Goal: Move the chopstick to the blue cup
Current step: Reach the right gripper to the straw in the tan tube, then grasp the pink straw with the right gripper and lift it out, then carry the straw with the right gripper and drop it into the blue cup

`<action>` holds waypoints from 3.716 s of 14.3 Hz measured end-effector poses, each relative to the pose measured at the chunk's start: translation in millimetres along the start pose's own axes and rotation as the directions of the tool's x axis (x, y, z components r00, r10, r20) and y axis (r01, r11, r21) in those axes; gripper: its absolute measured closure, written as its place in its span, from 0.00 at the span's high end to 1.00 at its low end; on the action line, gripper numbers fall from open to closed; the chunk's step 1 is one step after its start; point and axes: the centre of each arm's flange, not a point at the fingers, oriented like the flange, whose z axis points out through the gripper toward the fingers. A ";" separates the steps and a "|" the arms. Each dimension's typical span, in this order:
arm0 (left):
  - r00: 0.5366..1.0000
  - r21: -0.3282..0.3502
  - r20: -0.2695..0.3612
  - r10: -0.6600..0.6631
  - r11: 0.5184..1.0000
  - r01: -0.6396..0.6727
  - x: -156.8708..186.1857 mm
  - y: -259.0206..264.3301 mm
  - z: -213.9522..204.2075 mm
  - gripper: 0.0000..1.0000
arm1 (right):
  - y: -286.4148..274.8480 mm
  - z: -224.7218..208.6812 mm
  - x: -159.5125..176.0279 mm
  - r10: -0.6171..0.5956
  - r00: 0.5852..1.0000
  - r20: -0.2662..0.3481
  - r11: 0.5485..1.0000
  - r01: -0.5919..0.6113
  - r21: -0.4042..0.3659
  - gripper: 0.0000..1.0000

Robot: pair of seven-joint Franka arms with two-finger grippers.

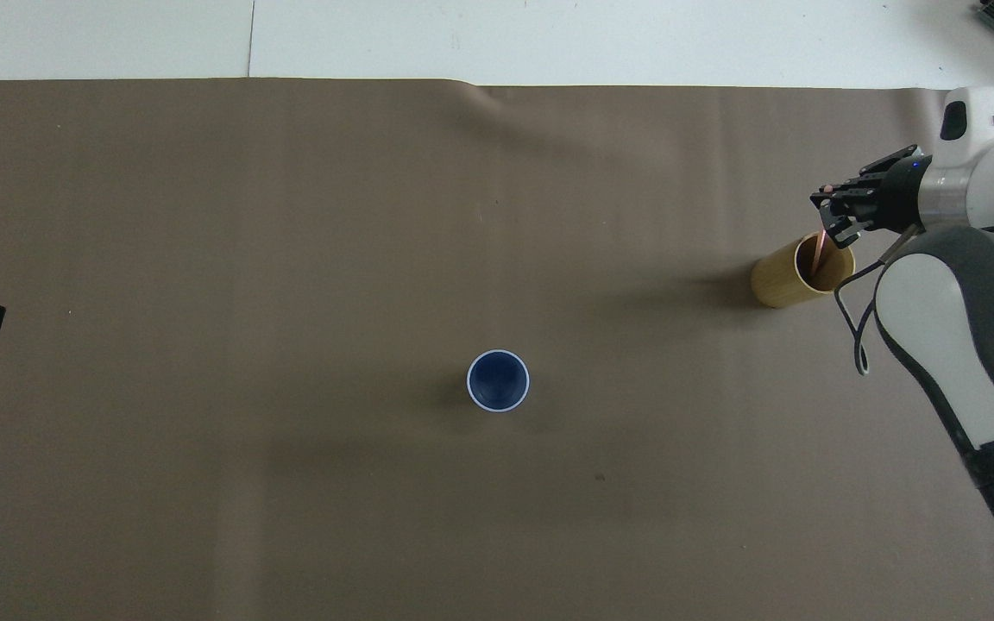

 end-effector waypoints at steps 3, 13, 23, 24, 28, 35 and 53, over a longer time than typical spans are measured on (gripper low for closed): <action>1.000 0.000 0.000 0.000 1.000 0.000 0.0 0.0 0.0 1.00 | -1.5 -31.9 3.4 0.030 0.998 -0.049 0.999 -0.029 0.025 0.08; 1.000 0.000 0.000 0.000 1.000 0.000 0.0 0.0 0.0 1.00 | -29.2 -114.9 42.1 0.186 0.978 -0.093 0.980 -0.178 0.087 0.08; 1.000 0.000 0.000 0.000 1.000 0.000 0.0 0.0 0.0 1.00 | -200.0 -108.2 144.3 0.337 0.941 -0.022 0.938 -0.334 0.090 0.08; 1.000 0.000 0.000 0.000 1.000 0.000 0.0 0.0 0.0 1.00 | -220.5 -108.4 152.6 0.346 0.938 -0.022 0.936 -0.343 0.078 0.08; 1.000 0.000 0.000 0.000 1.000 0.000 0.0 0.0 0.0 1.00 | -294.9 -106.7 179.8 0.365 0.929 -0.058 0.930 -0.362 0.054 0.08; 1.000 0.000 0.000 0.000 1.000 0.000 0.0 0.0 0.0 1.00 | -367.5 -59.9 201.1 0.337 0.938 -0.079 0.941 -0.337 0.012 0.08; 1.000 0.000 0.000 0.000 1.000 0.000 0.0 0.0 0.0 1.00 | -390.5 8.8 172.0 0.323 0.946 0.038 0.946 -0.323 0.002 0.65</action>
